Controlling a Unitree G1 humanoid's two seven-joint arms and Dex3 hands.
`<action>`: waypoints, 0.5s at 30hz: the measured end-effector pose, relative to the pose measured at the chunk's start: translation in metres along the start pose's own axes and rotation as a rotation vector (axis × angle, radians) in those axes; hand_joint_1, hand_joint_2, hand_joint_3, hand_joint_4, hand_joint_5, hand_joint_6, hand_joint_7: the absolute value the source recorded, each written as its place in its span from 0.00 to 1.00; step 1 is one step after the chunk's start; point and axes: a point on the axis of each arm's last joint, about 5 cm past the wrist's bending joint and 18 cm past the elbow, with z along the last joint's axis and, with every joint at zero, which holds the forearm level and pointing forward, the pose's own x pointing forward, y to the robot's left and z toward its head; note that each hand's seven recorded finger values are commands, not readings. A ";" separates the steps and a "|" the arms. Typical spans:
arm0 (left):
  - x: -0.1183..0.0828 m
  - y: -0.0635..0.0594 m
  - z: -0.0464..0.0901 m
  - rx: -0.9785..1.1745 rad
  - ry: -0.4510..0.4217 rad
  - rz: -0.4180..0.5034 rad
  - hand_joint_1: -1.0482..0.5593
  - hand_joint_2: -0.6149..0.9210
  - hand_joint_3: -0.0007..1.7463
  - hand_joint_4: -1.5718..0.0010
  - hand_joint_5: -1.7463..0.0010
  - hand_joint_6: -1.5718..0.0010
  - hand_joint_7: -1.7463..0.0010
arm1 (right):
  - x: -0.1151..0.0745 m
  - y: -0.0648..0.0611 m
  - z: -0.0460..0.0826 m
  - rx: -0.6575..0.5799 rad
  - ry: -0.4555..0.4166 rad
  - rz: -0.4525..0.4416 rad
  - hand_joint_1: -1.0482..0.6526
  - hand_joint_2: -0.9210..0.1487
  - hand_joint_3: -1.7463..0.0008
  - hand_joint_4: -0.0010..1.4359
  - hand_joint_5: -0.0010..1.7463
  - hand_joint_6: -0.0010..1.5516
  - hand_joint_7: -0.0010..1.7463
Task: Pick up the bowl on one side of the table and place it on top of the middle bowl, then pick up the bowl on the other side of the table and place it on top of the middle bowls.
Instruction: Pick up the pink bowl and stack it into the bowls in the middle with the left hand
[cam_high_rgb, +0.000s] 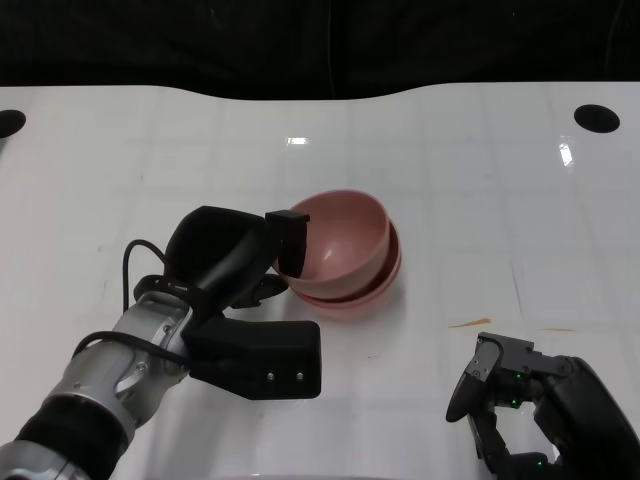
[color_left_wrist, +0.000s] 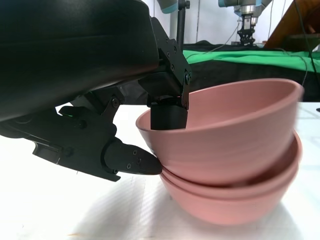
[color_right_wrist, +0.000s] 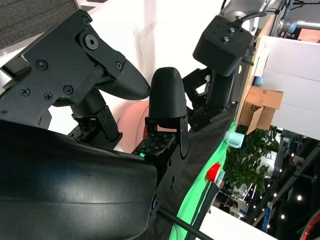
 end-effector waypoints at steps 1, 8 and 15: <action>0.000 -0.001 0.000 0.001 0.003 -0.005 0.49 0.94 0.13 0.45 0.00 0.60 0.05 | 0.000 0.000 0.000 0.000 0.000 -0.001 0.49 0.48 0.23 0.61 1.00 0.51 0.86; 0.001 -0.004 -0.001 0.011 0.017 -0.021 0.48 0.98 0.04 0.47 0.00 0.45 0.47 | 0.000 0.000 0.000 0.000 0.000 -0.002 0.49 0.48 0.23 0.60 1.00 0.51 0.86; 0.001 -0.007 0.002 -0.005 -0.018 0.000 0.46 1.00 0.06 0.60 0.43 0.50 0.88 | -0.001 0.000 0.000 0.000 0.001 -0.003 0.49 0.47 0.24 0.60 1.00 0.51 0.86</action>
